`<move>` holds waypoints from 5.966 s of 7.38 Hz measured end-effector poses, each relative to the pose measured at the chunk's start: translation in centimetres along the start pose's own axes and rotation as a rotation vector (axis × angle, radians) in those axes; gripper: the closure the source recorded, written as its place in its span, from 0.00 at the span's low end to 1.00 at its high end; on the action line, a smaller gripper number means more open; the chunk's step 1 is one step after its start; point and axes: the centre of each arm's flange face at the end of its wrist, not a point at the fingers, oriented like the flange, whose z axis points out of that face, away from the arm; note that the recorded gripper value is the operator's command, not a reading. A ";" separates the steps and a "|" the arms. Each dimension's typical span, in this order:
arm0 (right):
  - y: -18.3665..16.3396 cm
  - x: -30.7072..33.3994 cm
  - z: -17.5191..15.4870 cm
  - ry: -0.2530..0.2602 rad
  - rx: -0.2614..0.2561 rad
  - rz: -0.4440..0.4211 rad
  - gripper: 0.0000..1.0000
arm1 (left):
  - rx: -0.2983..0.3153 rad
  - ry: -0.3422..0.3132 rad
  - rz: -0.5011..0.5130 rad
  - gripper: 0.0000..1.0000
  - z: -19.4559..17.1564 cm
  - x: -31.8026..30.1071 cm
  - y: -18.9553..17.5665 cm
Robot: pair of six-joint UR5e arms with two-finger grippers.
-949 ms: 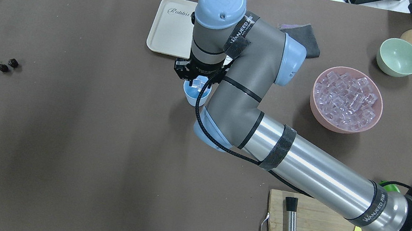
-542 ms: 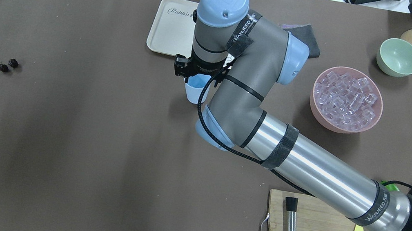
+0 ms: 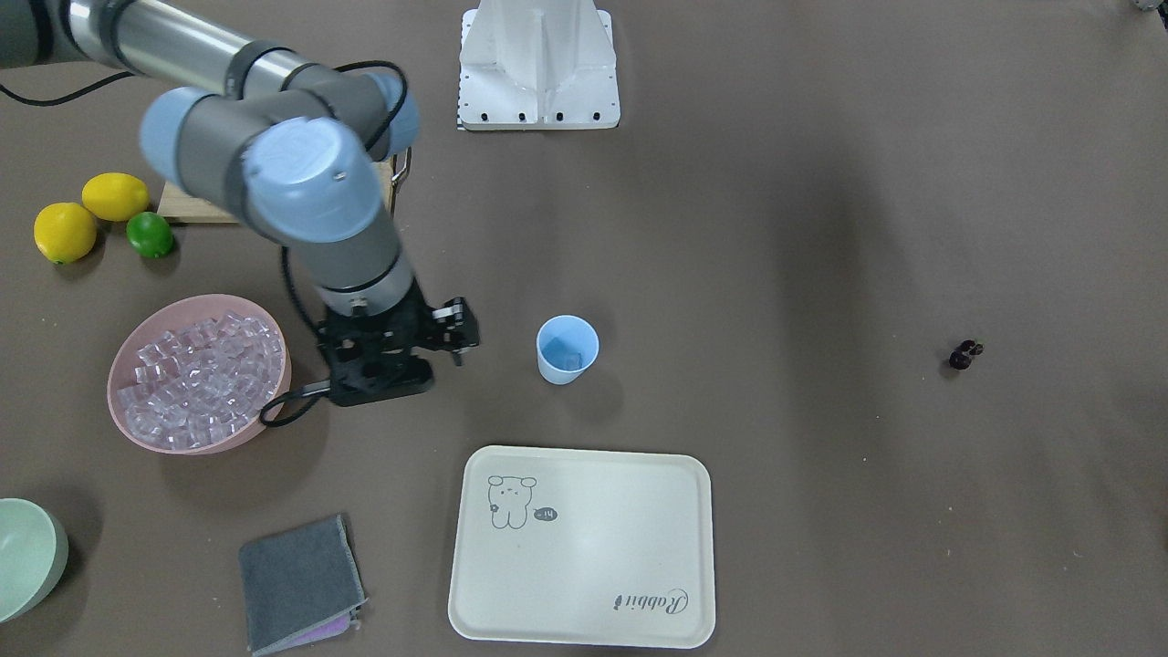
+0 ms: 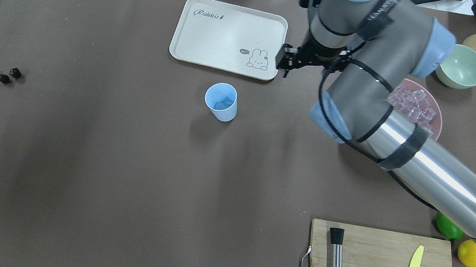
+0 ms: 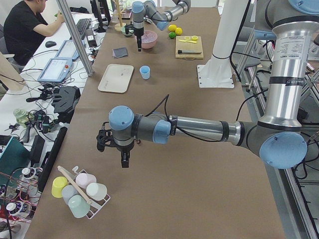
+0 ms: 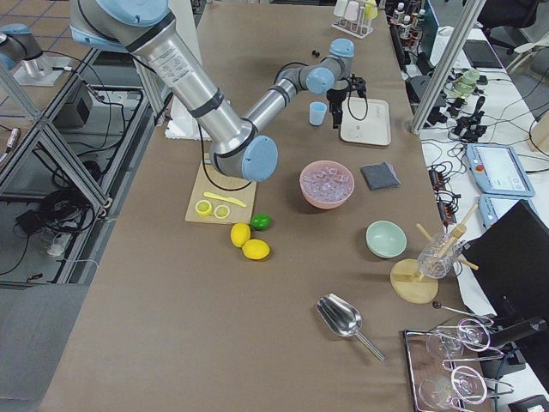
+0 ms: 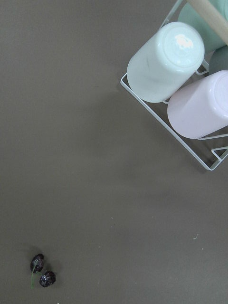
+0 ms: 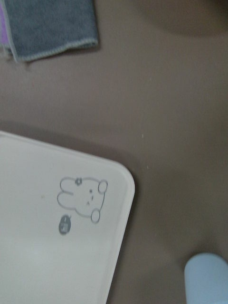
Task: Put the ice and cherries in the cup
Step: 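Move the right gripper back to the ice bowl, then grasp more ice cubes from the pink bowl with the right gripper, then carry the ice with the right gripper over the blue cup, then open the right gripper to release the ice into the cup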
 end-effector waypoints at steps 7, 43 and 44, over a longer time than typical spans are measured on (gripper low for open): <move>4.8 17.0 3.4 0.221 -0.010 -0.217 0.00 | -0.002 0.000 -0.003 0.02 0.1 -0.1 -0.1; 8.5 -20.6 1.9 -0.110 0.260 -0.046 0.58 | -0.003 0.000 -0.003 0.02 0.2 -0.1 -0.1; 8.5 -20.6 1.9 -0.115 0.264 -0.033 0.47 | -0.004 -0.001 -0.003 0.02 0.2 -0.1 -0.1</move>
